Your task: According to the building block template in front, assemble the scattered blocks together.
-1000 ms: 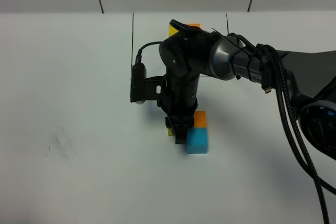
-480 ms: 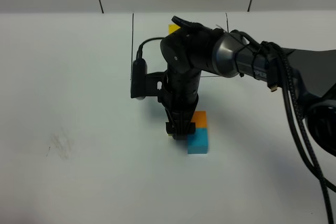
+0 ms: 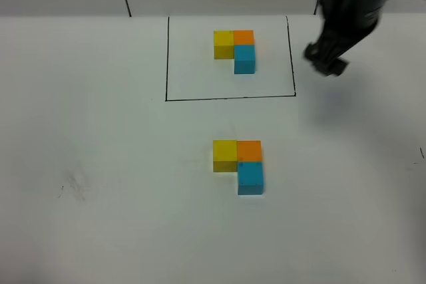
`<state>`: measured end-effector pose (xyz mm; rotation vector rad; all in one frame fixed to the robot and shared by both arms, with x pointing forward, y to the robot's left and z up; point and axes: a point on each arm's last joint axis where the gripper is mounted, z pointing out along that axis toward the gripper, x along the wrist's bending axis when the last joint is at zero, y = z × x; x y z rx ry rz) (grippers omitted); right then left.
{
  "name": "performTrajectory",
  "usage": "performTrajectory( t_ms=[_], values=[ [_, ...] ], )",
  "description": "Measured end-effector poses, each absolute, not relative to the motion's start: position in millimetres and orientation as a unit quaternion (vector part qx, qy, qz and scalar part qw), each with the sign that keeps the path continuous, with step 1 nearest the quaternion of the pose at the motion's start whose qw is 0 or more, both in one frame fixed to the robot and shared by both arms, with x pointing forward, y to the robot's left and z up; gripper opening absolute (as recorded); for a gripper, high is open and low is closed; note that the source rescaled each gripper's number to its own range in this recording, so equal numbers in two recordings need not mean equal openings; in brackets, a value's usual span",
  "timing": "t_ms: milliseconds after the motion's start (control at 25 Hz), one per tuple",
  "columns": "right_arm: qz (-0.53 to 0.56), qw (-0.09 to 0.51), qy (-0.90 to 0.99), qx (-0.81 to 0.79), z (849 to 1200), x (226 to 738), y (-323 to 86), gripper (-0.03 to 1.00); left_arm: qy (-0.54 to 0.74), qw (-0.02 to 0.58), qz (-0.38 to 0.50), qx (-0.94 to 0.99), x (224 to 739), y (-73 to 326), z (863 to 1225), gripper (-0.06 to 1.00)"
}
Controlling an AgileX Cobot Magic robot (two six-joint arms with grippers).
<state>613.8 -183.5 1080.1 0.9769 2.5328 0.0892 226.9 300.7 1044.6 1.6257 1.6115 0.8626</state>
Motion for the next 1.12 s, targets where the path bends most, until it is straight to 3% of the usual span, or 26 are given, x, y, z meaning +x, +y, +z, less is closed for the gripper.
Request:
performTrajectory(
  t_ms=[240,440,840,1120],
  values=[
    [0.034,0.288,0.828,0.48,1163,564,-295,0.97,0.619,0.341,0.332,0.625,227,301,1045,0.57],
    [0.042,0.339,0.756,0.558,1196,471,-340,0.95,0.619,0.341,0.332,0.625,227,301,1045,0.57],
    [0.123,0.426,0.688,0.574,1174,292,-326,0.93,0.619,0.341,0.332,0.625,227,301,1045,0.57],
    [0.254,0.434,0.649,0.571,1123,239,-307,0.91,0.619,0.341,0.332,0.625,227,301,1045,0.57]
  ],
)
